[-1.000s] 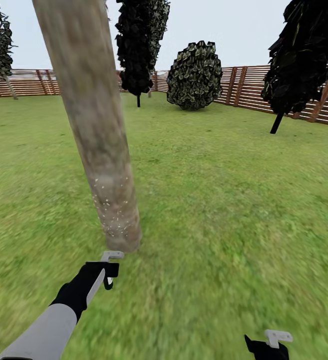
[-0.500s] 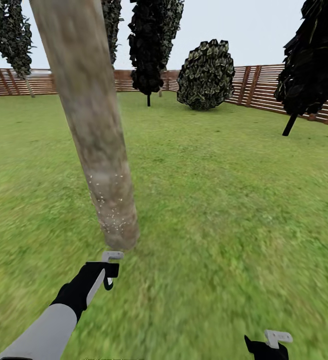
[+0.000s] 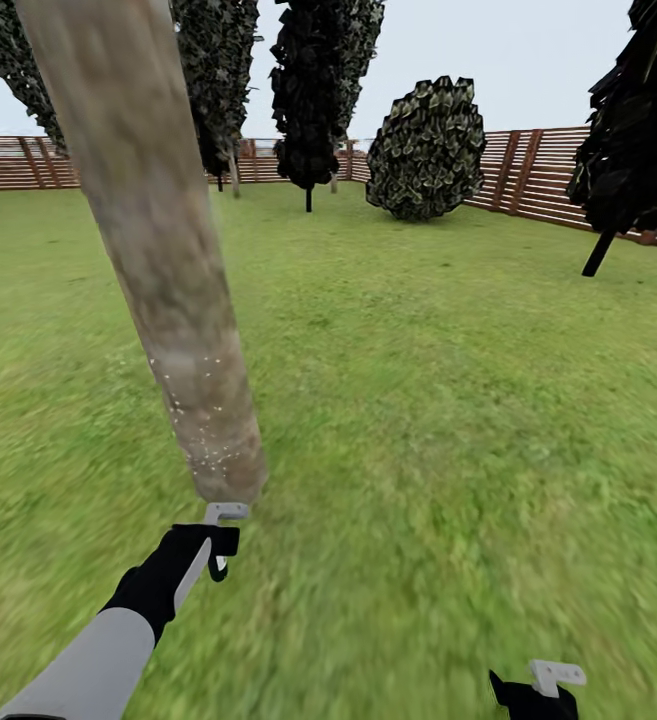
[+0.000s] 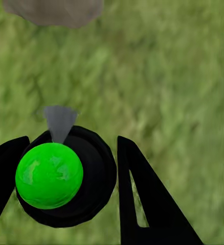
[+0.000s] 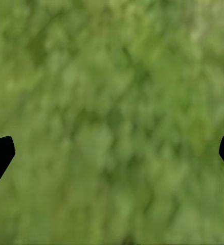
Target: In the garden, pick up the pesticide atomizer on the floor and spray pesticide onto both trees until each tree trunk is fully covered.
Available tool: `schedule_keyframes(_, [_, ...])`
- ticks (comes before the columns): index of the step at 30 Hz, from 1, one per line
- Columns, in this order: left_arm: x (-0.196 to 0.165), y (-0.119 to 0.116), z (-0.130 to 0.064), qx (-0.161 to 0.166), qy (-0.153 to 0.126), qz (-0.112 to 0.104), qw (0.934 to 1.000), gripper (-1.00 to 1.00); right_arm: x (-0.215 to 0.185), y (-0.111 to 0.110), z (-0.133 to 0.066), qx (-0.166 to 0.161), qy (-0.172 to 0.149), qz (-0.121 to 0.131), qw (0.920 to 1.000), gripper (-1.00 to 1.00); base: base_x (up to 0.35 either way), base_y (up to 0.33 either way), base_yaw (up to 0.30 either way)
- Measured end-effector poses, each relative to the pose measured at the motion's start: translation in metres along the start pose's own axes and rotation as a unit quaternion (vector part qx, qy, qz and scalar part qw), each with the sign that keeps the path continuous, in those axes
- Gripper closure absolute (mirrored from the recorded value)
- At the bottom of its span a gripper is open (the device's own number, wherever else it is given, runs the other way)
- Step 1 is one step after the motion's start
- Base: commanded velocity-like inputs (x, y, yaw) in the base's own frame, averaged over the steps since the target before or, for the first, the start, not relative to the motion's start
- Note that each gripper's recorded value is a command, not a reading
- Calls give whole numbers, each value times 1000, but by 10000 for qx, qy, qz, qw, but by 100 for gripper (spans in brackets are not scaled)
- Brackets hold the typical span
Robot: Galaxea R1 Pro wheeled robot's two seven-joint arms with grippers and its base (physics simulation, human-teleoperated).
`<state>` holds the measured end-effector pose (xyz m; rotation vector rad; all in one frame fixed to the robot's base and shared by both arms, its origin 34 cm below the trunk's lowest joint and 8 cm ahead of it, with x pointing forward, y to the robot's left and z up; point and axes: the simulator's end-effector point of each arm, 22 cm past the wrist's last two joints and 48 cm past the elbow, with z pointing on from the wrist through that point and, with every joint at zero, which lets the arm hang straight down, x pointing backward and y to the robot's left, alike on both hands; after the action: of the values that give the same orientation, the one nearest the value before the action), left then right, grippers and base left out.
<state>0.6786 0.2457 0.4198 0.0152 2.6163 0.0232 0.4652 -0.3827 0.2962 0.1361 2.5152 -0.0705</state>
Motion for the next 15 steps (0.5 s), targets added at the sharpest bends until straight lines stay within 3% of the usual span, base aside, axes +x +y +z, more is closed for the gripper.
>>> schedule_keyframes(15, [0,-7,0,35,3,14,10000,100,0,1,0,-5,1,3,10000,-100,151,-266,268])
